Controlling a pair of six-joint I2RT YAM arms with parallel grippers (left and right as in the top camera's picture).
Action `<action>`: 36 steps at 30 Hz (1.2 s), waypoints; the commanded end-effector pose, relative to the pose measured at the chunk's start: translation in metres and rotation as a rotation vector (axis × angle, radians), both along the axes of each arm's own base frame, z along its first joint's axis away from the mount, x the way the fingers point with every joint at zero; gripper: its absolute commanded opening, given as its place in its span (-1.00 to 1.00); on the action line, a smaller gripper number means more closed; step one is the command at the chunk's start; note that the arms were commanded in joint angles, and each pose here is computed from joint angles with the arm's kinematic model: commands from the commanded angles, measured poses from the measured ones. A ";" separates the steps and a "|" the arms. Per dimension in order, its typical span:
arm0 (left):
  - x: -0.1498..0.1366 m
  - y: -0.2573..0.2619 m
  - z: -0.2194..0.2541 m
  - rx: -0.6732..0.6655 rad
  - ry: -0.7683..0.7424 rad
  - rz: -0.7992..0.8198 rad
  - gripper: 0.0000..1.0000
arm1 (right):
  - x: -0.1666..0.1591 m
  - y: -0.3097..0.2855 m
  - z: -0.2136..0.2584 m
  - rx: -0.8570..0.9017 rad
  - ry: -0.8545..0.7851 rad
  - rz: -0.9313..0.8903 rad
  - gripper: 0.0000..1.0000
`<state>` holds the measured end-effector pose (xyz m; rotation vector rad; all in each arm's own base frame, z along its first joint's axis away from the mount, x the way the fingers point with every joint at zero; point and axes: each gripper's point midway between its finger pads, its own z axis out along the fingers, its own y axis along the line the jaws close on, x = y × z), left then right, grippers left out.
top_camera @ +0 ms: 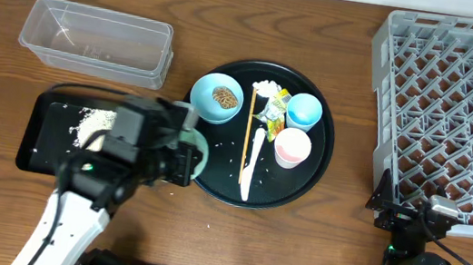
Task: Sort waste into correct bins and load items into the dishwasher rack
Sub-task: 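Carry the emptied green bowl back and set it on the round tray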
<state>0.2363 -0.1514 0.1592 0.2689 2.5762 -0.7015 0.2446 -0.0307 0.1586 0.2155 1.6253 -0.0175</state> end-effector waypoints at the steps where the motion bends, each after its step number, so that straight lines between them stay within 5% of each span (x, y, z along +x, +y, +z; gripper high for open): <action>1: 0.011 -0.005 -0.014 0.114 -0.022 0.004 -0.88 | 0.000 0.001 0.000 -0.010 -0.001 0.001 0.99; 14: 0.028 -0.064 -0.070 0.153 0.017 -0.140 -0.88 | 0.000 0.001 0.000 -0.010 -0.001 0.001 0.99; 27: 0.039 -0.044 -0.110 0.325 0.047 -0.081 -0.86 | 0.000 0.001 0.000 -0.010 -0.001 0.001 0.98; 28: 0.039 -0.044 -0.110 0.325 0.046 -0.080 -0.77 | 0.000 0.001 0.000 -0.010 -0.001 0.001 0.98; 32: 0.039 -0.045 -0.109 0.322 0.047 -0.081 0.12 | 0.000 0.001 0.000 -0.010 -0.001 0.001 0.99; 36: 0.039 -0.046 -0.104 0.308 0.036 -0.083 0.25 | 0.000 0.001 0.000 -0.010 -0.001 0.001 0.99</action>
